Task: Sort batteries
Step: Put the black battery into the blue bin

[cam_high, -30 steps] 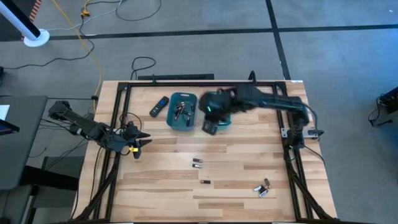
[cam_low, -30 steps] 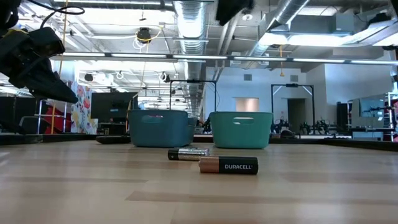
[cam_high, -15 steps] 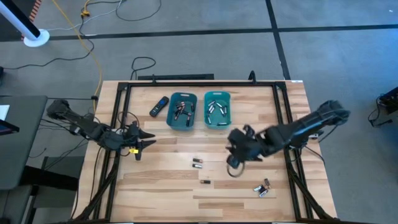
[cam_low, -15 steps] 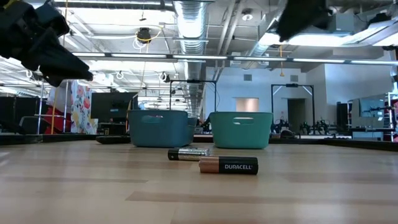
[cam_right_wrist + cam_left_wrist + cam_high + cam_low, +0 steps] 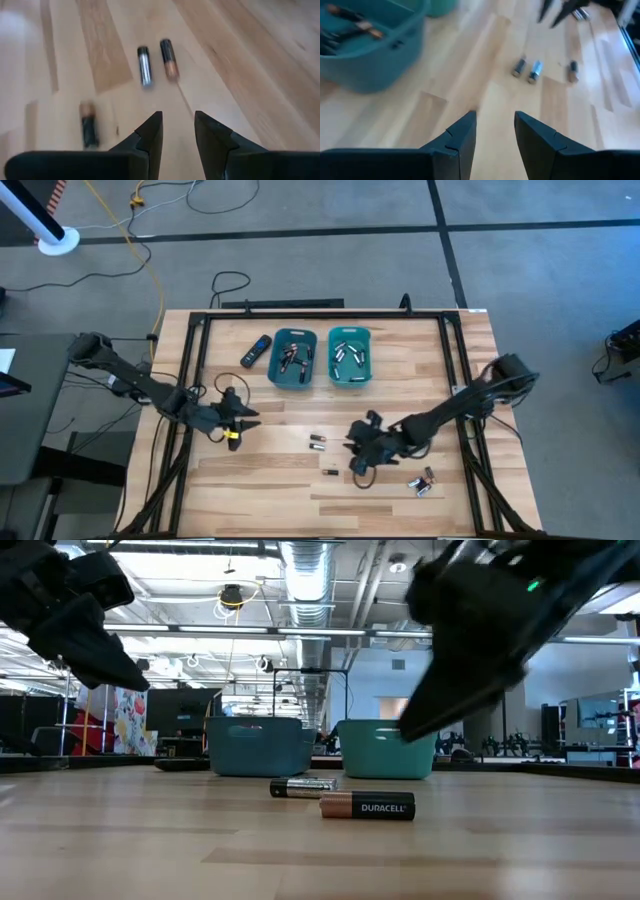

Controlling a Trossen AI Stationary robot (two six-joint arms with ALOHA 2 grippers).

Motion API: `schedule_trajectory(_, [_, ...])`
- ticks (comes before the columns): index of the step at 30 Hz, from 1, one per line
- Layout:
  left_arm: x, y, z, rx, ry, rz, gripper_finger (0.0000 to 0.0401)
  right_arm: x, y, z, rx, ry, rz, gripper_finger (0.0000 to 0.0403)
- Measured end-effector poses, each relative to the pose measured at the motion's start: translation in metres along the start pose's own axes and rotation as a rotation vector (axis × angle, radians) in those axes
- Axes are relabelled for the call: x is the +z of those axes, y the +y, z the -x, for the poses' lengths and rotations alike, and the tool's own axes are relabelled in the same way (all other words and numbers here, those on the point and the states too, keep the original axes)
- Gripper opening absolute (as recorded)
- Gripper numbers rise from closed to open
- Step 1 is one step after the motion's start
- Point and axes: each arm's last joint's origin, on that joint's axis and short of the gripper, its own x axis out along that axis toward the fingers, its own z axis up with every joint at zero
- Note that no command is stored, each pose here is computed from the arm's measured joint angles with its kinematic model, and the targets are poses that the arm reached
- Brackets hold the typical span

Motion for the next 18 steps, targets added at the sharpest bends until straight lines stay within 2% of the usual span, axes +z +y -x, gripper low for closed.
schedule_trajectory(3, [0.001,-0.009,-0.005,-0.025,0.05,-0.004,0.0128,0.004,-0.001,-0.022,0.023,-0.065,-0.001,0.0135])
schedule_trajectory(7, [0.0,-0.018,-0.01,-0.025,0.084,-0.021,0.0128,0.015,-0.003,-0.036,0.056,-0.166,0.028,0.0144])
schedule_trajectory(12, [-0.005,-0.022,-0.013,-0.023,0.11,-0.042,0.0128,0.015,-0.009,-0.048,0.032,-0.182,0.19,0.0148])
schedule_trajectory(18, [-0.006,-0.022,-0.014,-0.019,0.115,-0.04,0.0128,0.01,-0.008,-0.061,0.048,-0.175,0.227,0.0148])
